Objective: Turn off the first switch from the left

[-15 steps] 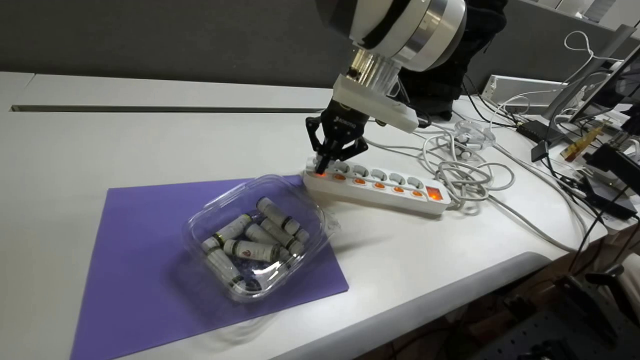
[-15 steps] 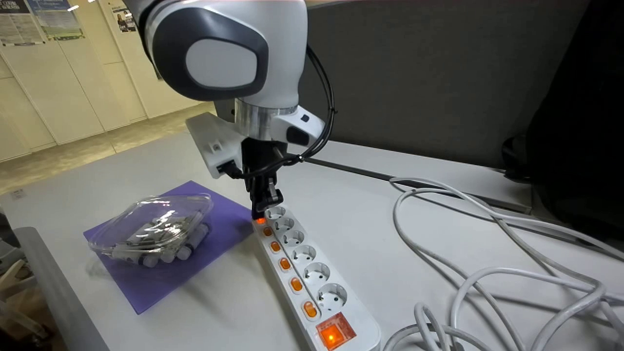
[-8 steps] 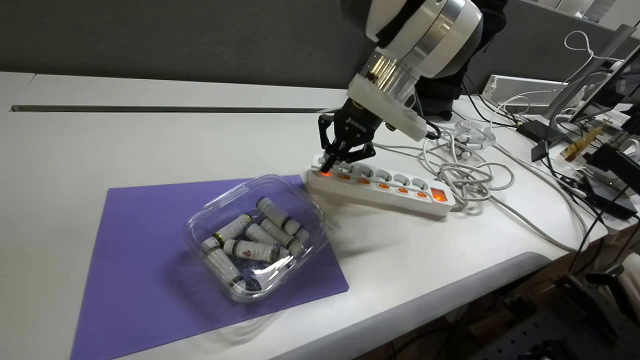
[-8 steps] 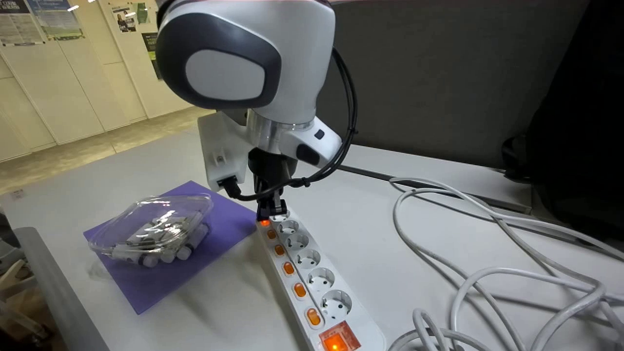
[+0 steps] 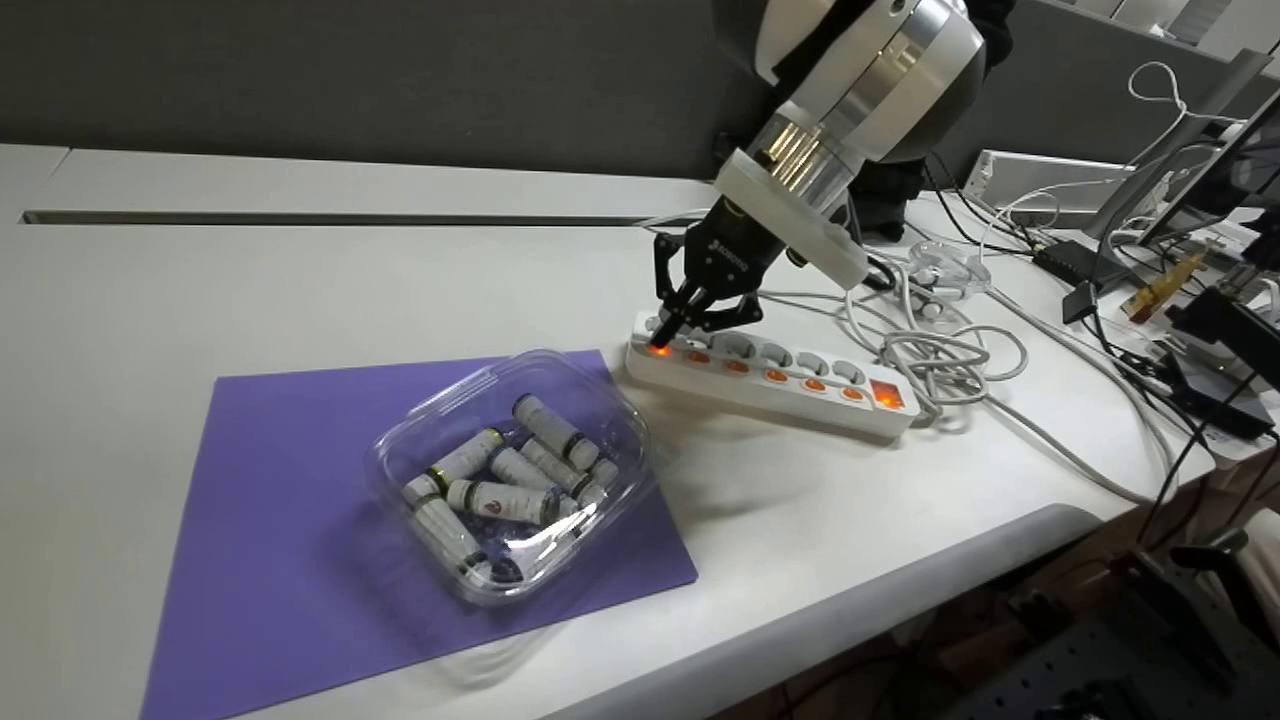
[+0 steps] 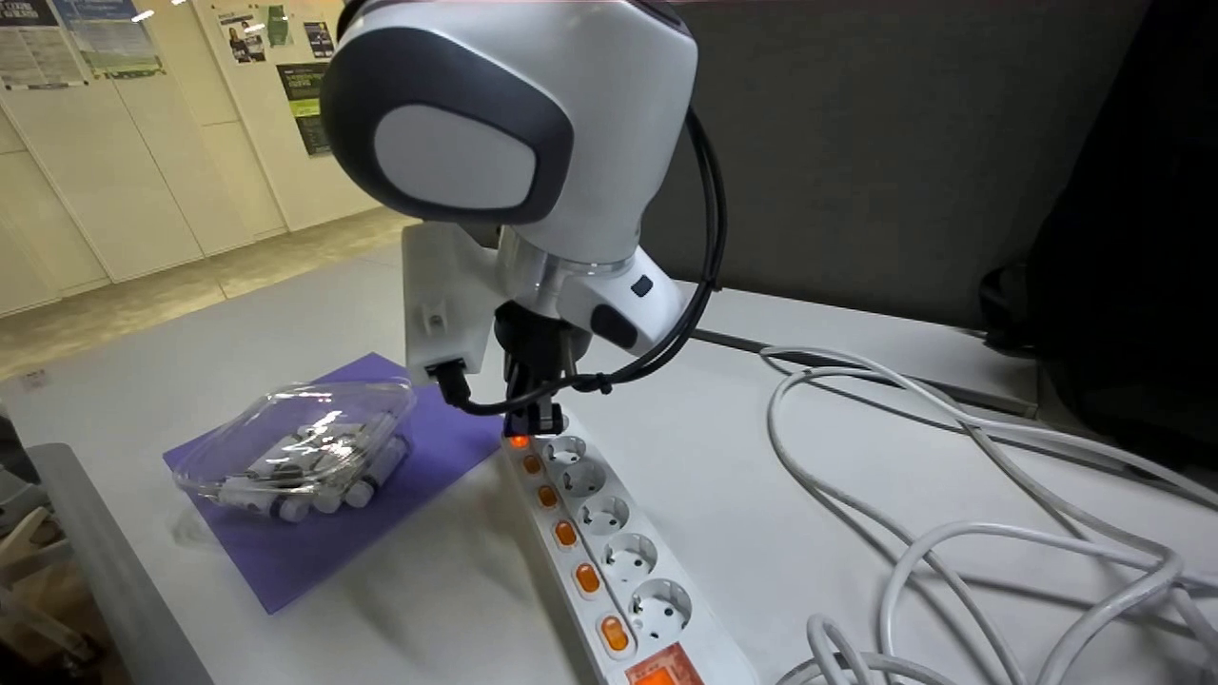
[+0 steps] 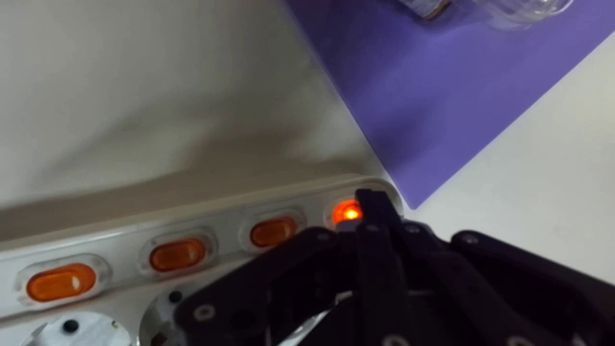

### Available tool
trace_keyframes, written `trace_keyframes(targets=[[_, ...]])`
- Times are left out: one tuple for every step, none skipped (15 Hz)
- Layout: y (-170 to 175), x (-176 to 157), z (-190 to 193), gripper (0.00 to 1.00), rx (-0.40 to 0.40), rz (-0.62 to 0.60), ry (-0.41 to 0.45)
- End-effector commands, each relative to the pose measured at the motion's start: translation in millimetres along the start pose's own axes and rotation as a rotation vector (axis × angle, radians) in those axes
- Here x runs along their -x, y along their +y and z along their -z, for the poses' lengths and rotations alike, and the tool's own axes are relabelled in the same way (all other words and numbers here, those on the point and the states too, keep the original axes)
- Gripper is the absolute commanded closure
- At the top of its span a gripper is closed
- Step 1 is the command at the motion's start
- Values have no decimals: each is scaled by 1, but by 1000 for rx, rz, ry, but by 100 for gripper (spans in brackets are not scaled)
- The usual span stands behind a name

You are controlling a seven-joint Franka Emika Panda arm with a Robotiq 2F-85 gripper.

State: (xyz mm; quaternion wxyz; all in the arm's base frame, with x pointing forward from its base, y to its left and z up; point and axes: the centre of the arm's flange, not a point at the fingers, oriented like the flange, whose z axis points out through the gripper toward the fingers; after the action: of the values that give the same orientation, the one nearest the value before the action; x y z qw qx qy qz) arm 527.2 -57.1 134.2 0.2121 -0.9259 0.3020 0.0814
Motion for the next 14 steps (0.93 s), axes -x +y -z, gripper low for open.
trace_keyframes(targets=[[31, -6, -43, 100, 92, -22, -35], [27, -6, -40, 100, 83, -11, -37], [-1, 0, 0, 99, 11, 8, -3], [-1, 0, 0, 99, 12, 9, -3], [-2, 0, 0, 99, 13, 9, -3], [-2, 0, 0, 100, 13, 10, -3], [-8, 2, 4, 100, 14, 24, -2], [-12, 5, 5, 100, 19, 39, -10], [-16, 9, 6, 100, 30, 51, -11], [-19, 12, 6, 100, 35, 62, -11], [-22, 15, 5, 100, 40, 71, -12], [-25, 17, 5, 100, 45, 79, -17], [-28, 20, 5, 100, 50, 84, -20], [-31, 22, 6, 100, 51, 92, -25]])
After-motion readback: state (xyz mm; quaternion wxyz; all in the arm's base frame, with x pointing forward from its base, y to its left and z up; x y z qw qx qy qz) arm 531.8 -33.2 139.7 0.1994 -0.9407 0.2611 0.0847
